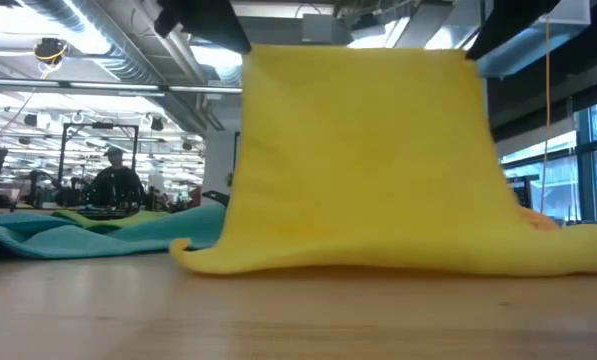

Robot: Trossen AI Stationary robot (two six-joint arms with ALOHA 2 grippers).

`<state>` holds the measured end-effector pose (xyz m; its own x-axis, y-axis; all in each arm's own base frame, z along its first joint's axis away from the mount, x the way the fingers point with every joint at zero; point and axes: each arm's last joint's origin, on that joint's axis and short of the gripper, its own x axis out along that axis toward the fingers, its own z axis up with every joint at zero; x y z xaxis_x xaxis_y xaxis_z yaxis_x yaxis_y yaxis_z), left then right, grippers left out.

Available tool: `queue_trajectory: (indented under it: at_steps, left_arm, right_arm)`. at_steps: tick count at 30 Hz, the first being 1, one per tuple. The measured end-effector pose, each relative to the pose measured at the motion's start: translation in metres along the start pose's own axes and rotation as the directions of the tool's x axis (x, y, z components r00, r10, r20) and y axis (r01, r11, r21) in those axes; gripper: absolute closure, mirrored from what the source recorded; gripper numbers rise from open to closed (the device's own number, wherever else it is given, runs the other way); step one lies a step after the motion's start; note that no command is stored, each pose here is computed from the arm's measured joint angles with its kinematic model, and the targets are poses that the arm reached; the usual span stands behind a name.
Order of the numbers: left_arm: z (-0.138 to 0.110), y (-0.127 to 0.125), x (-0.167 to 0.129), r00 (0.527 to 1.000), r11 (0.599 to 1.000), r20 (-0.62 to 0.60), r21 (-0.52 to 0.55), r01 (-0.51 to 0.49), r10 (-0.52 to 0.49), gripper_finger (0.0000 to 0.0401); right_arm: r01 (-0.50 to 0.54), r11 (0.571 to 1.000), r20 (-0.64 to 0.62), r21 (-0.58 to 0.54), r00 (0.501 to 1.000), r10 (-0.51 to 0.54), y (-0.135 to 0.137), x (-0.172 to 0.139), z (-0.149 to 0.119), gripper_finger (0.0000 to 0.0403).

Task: Roll microfiber towels into tight, uniform cylinder then place into a basket
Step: Fold the yellow microfiber towel

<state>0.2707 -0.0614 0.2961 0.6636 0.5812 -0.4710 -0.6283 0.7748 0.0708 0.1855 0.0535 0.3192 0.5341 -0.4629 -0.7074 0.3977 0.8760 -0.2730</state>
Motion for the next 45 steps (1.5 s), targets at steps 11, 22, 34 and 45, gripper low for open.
queue_trajectory:
  at_steps: [11,22,34,45]
  left_arm:
    - [0.01,0.019,0.018,0.989,0.987,0.033,0.063,-0.145,0.144,0.0401]
    - [0.02,0.014,-0.022,0.989,0.991,0.066,-0.008,0.133,-0.132,0.0401]
    - [0.038,-0.02,-0.106,0.741,0.771,0.247,0.039,0.636,-0.624,0.0401]
    - [0.055,-0.013,-0.131,0.789,0.832,0.279,0.08,0.549,-0.547,0.0401]
  right_arm:
    - [0.16,0.985,-0.053,-0.07,0.985,-0.163,-0.027,0.028,0.014,0.0403]
    - [-0.259,0.965,-0.007,-0.042,0.966,0.259,-0.02,0.011,0.019,0.0403]
    - [-0.813,0.563,0.299,-0.149,0.506,0.809,0.002,-0.05,0.039,0.0402]
    - [-0.851,0.52,0.4,-0.07,0.453,0.797,-0.009,-0.071,0.036,0.0402]
